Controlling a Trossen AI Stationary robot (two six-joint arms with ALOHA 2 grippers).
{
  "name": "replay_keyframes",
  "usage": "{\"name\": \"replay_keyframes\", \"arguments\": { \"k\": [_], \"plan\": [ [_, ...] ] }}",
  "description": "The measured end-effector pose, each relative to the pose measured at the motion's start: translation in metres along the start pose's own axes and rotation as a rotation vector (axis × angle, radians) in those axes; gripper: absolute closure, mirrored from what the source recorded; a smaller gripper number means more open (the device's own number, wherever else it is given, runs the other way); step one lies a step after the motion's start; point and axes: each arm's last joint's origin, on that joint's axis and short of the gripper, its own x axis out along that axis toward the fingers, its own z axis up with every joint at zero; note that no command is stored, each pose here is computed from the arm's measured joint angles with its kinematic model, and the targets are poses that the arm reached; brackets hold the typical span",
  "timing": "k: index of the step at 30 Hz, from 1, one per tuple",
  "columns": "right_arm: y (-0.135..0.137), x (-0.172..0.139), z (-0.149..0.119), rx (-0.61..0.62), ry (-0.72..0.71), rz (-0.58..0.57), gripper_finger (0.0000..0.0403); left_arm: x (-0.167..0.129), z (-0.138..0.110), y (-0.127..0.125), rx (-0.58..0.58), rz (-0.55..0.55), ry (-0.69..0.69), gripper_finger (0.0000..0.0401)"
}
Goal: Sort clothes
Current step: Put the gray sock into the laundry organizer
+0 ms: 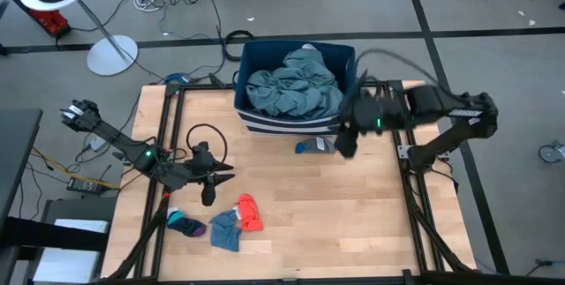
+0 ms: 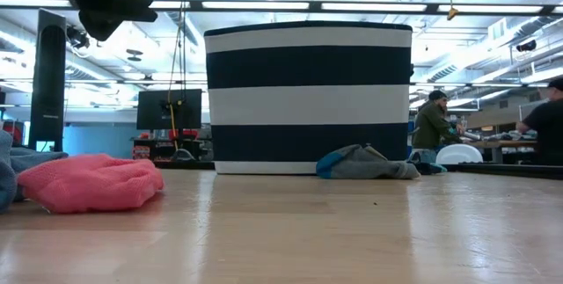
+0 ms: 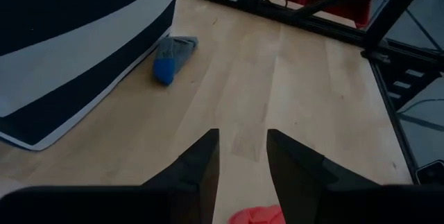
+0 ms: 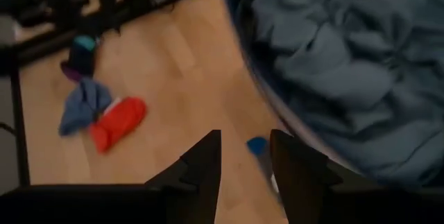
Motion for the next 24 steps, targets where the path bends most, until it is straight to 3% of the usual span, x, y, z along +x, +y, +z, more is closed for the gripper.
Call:
{"name": "replay_keyframes", "arguments": {
  "k": [6, 15, 20, 24],
  "plan": [
    [0.033, 0.012, -0.056, -0.008, 0.047, -0.047, 0.0278, 0.000, 0.000, 0.000, 0.000, -0.001, 0.001, 0.0275],
    [0.048, 0.076, -0.166, 0.089, 0.074, -0.143, 0.0279, 0.000, 0.000, 0.000, 0.000, -0.001, 0.001, 0.0275],
    [0.040, 0.114, -0.200, 0.204, -0.100, -0.148, 0.0276, 0.000, 0.000, 0.000, 0.000, -0.001, 0.000, 0.0275],
    [0.028, 0.138, -0.218, 0.210, -0.202, -0.139, 0.0264, 0.000, 0.000, 0.000, 0.000, -0.001, 0.001, 0.0275]
  ]
}}
